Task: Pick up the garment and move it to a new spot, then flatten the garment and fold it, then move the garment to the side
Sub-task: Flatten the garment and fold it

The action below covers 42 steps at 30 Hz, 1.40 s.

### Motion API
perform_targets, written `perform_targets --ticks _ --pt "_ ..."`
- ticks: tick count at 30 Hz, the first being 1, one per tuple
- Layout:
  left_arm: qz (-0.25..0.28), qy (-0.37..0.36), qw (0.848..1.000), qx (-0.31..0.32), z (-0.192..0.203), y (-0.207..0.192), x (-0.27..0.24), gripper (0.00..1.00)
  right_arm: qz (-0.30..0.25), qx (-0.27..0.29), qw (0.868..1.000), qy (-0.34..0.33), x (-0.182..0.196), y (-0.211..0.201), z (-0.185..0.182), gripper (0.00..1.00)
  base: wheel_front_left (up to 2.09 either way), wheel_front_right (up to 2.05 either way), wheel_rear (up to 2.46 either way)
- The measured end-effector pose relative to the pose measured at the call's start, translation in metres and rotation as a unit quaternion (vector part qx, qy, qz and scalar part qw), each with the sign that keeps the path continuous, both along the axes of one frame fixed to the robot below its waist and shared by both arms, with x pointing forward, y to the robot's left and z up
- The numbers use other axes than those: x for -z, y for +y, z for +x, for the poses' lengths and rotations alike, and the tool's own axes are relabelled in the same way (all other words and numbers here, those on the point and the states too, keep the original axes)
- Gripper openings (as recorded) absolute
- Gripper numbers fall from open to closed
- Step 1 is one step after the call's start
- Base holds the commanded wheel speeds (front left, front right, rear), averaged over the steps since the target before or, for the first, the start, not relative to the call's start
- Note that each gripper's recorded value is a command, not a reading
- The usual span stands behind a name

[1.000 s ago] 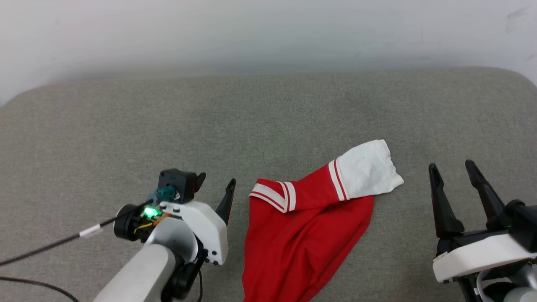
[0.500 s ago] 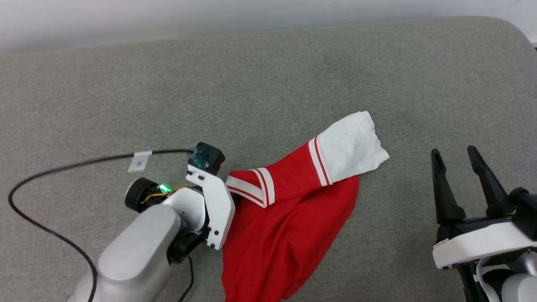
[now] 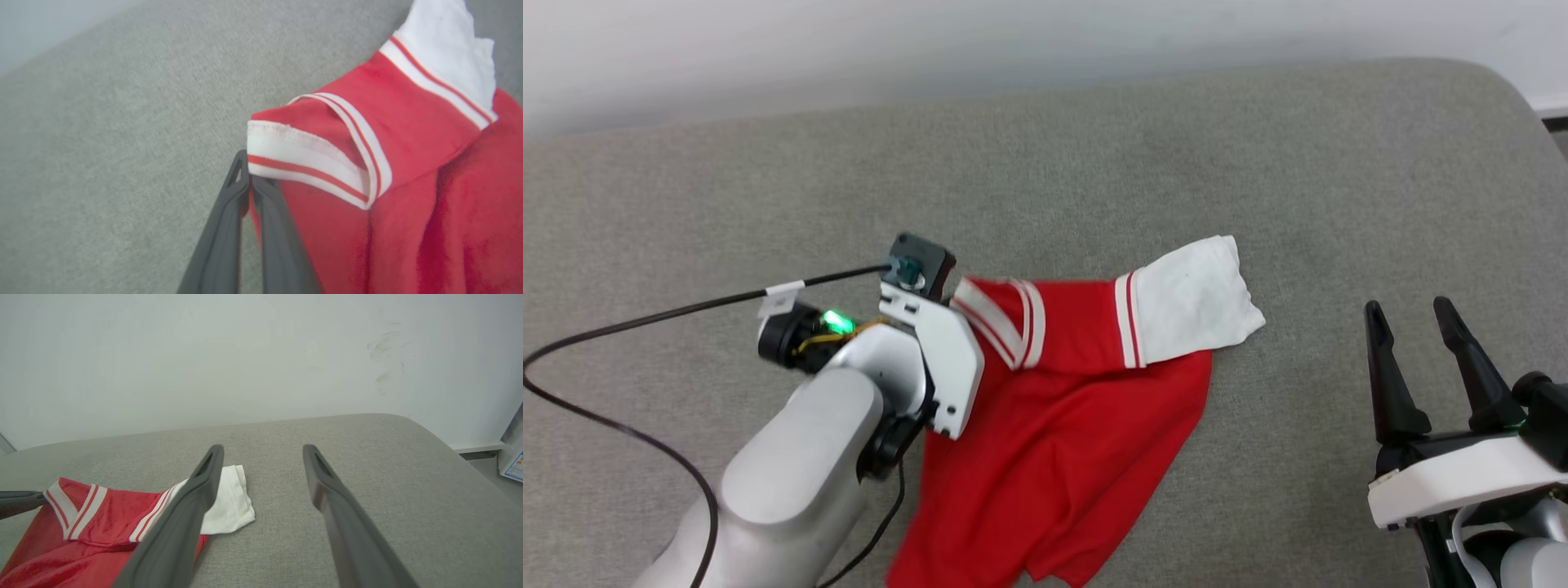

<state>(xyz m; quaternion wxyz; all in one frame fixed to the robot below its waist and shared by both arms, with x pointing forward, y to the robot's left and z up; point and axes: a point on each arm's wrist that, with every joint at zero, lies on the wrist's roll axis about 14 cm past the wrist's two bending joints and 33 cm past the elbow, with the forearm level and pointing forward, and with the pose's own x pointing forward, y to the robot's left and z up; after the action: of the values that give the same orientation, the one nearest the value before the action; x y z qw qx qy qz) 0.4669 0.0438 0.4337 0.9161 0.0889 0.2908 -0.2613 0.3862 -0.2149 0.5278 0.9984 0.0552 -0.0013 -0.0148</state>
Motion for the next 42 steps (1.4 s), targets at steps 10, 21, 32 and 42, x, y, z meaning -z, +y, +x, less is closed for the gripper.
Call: perform_targets --ticks 10,21,32,42 --pt "-0.069 -0.158 0.98 0.1 -0.033 -0.073 -0.09 0.0 0.005 0.0 1.0 -0.017 -0.016 0.0 -0.014 1.0 0.0 0.0 0.0" --pt "-0.073 0.036 0.972 0.22 -0.153 -0.126 0.009 0.79 0.008 0.006 1.0 -0.013 -0.015 -0.004 -0.016 1.0 0.0 0.0 0.0" --pt "-0.163 -0.117 0.97 0.135 -0.119 -0.108 -0.059 1.0 0.01 -0.011 1.0 -0.024 -0.023 0.006 -0.019 1.0 0.0 0.0 0.0" --pt "-0.109 -0.133 0.985 0.024 -0.054 -0.021 -0.075 1.0 0.011 -0.02 1.0 -0.019 -0.021 0.012 -0.018 1.0 0.0 0.0 0.0"
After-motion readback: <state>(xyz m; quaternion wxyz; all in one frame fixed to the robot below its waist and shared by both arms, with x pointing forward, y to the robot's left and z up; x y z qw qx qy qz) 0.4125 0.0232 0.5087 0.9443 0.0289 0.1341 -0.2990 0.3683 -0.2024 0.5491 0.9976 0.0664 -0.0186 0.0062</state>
